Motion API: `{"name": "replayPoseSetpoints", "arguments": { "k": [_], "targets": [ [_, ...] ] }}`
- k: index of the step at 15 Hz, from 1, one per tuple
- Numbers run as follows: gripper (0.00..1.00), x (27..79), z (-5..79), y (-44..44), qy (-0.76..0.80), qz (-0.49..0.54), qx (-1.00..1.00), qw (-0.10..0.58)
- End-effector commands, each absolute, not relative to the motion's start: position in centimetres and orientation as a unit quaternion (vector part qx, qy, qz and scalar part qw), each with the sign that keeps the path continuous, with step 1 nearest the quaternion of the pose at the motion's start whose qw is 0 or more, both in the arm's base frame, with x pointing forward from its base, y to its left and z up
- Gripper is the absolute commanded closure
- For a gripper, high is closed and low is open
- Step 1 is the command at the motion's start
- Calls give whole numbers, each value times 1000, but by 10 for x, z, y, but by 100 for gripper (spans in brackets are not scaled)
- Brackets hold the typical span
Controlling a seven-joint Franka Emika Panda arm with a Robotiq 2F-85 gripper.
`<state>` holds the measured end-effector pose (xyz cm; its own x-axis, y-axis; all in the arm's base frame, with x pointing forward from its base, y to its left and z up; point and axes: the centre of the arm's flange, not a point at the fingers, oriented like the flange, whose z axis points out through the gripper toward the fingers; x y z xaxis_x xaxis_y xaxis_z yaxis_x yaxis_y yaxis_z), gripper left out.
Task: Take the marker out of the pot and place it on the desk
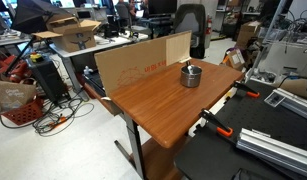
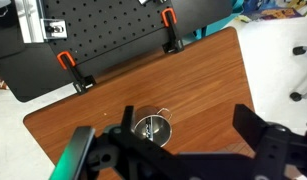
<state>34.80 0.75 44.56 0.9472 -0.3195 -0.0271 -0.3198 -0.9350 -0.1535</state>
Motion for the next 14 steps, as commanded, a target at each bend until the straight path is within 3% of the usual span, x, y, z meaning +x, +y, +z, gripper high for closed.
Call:
{"name": "replayPoseSetpoints", "arguments": {
  "k": [1,14],
  "targets": [
    [0,384,425,-10,208,-27,-976,66],
    [0,501,328,-29,298,-65,-952,-21]
  ]
}}
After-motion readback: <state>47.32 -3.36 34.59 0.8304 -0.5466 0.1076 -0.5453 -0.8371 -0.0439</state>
